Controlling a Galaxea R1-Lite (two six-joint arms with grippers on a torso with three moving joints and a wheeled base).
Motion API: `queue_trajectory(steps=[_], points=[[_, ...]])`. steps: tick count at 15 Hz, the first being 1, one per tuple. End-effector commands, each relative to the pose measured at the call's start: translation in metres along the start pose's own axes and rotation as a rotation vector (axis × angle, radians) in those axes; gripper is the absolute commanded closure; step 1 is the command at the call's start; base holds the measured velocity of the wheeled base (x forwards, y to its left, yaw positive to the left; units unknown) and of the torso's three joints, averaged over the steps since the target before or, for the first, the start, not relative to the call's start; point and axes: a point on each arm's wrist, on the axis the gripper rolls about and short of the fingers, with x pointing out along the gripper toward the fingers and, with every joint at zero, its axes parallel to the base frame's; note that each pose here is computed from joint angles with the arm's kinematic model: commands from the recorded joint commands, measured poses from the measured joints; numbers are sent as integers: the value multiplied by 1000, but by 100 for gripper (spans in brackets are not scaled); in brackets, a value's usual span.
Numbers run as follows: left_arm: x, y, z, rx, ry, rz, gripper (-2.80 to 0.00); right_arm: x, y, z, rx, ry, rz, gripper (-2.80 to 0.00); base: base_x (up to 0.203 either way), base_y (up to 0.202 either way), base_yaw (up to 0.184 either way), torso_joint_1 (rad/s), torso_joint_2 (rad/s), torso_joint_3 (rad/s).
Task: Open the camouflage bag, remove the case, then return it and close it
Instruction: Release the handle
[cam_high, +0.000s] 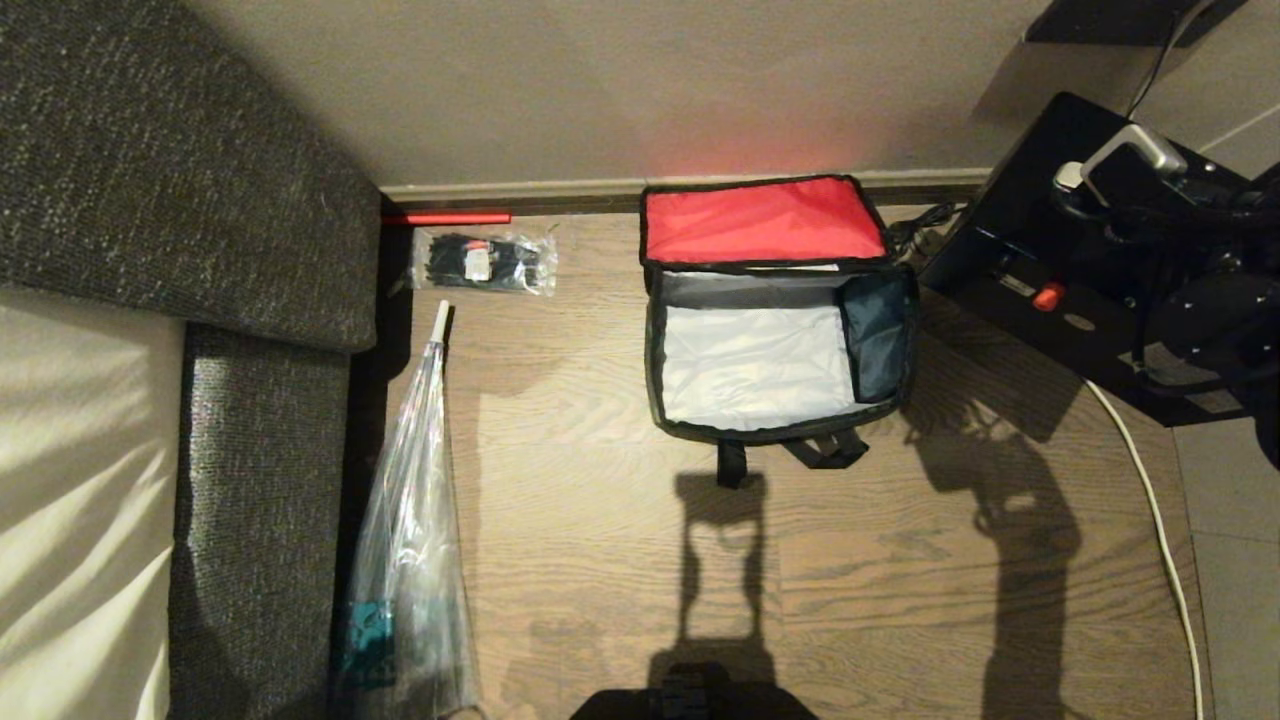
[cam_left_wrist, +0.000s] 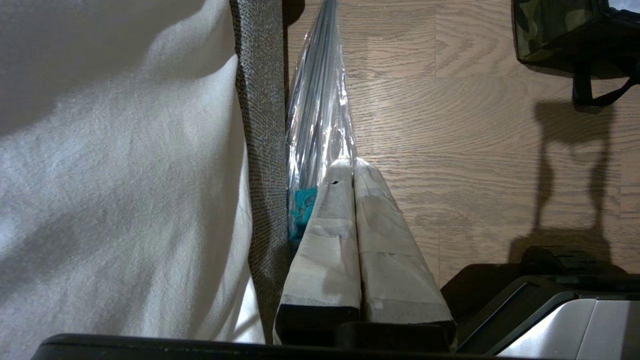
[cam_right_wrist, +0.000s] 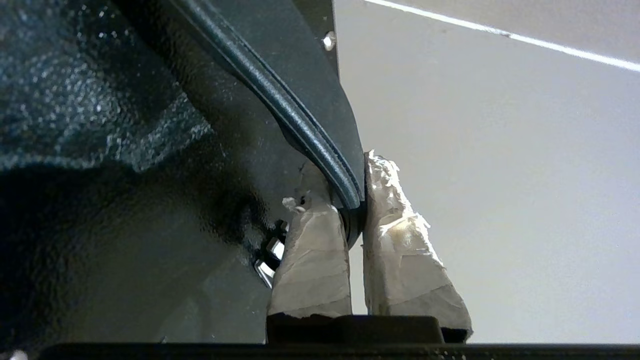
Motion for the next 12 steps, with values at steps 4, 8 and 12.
queue_trajectory(steps=[4,8,12], points=[[0,0,0,0,-2,1,0,4,8,-1,14,18,4,0,0,0,0,0,0,0],[0,0,0,0,-2,1,0,19,17,-4,-2,60,-8,0,0,0,0,0,0,0],[0,0,0,0,-2,0,0,28,29,-10,-18,93,10,0,0,0,0,0,0,0]])
